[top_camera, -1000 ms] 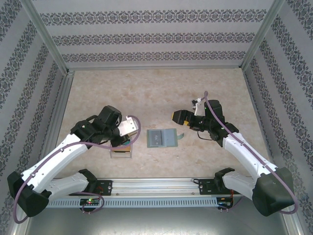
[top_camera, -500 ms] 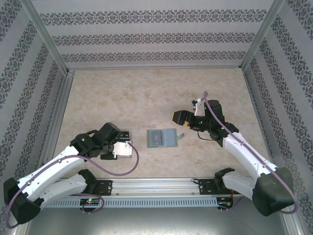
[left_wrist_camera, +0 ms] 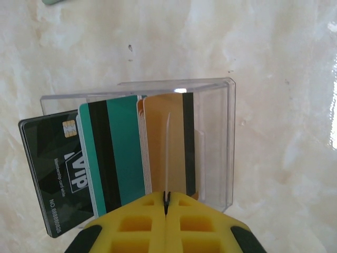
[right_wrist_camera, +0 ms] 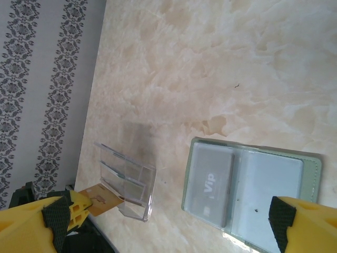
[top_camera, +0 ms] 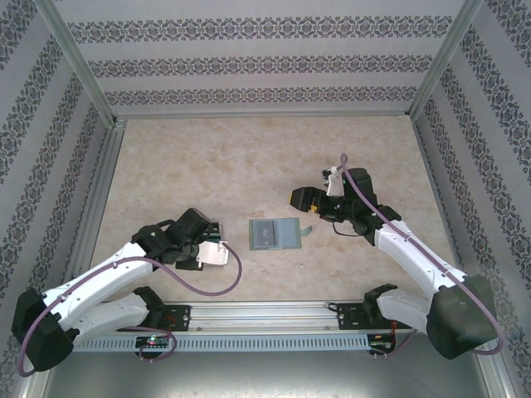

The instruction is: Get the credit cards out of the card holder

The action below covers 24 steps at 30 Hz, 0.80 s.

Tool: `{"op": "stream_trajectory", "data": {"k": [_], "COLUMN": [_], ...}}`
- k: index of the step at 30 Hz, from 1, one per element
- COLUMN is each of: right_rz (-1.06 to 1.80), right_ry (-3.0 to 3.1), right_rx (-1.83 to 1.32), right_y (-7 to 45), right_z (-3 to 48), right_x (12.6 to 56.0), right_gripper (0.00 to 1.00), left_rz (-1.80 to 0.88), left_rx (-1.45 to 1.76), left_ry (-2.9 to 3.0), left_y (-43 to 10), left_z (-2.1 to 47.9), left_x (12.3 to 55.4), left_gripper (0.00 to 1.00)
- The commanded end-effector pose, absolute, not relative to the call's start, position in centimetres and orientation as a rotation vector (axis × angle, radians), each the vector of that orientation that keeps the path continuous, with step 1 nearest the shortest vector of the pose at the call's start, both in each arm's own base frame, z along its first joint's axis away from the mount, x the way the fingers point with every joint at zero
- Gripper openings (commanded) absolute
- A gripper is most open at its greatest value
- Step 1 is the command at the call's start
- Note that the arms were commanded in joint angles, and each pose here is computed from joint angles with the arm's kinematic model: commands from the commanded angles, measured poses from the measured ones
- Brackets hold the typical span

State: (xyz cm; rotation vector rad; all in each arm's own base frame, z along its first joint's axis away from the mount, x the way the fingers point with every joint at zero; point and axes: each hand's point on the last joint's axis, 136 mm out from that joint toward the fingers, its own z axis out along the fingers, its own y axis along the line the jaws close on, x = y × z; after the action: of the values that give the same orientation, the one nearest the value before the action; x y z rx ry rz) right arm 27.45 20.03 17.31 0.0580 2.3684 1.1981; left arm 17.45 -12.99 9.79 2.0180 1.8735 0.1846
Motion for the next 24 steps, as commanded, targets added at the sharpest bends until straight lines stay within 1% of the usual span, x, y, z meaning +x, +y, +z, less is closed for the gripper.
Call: {"op": "stream_trajectory", "data": {"k": [1,9,18,24], "right_rz": [1.185,1.189,1.198,1.207], "right_ry": [2.344,2.349,2.347,2.349], "right_rx": [0.011,0.016,0.014,0.013], "right_y": [20.4,20.4,20.6,20.7], "right_z": [18.0,17.6,17.5,17.2], "right_x": [27.7,27.7,27.6,27.4], "right_gripper": [0.98,0.98,0.98,0.98], "left_rz": [0.143,0.111,0.160,0.148], "left_rx": [2.004,1.941,1.907,1.859], "left_ry": [1.848,1.913,1.973,1.998], "left_y": [-14.0,-14.3,-13.3,-13.7], "left_z": [9.8,9.0,7.6,7.4], "left_x": [17.5,17.6,17.7,18.1], "left_gripper": [0.00,0.00,0.00,0.00]}}
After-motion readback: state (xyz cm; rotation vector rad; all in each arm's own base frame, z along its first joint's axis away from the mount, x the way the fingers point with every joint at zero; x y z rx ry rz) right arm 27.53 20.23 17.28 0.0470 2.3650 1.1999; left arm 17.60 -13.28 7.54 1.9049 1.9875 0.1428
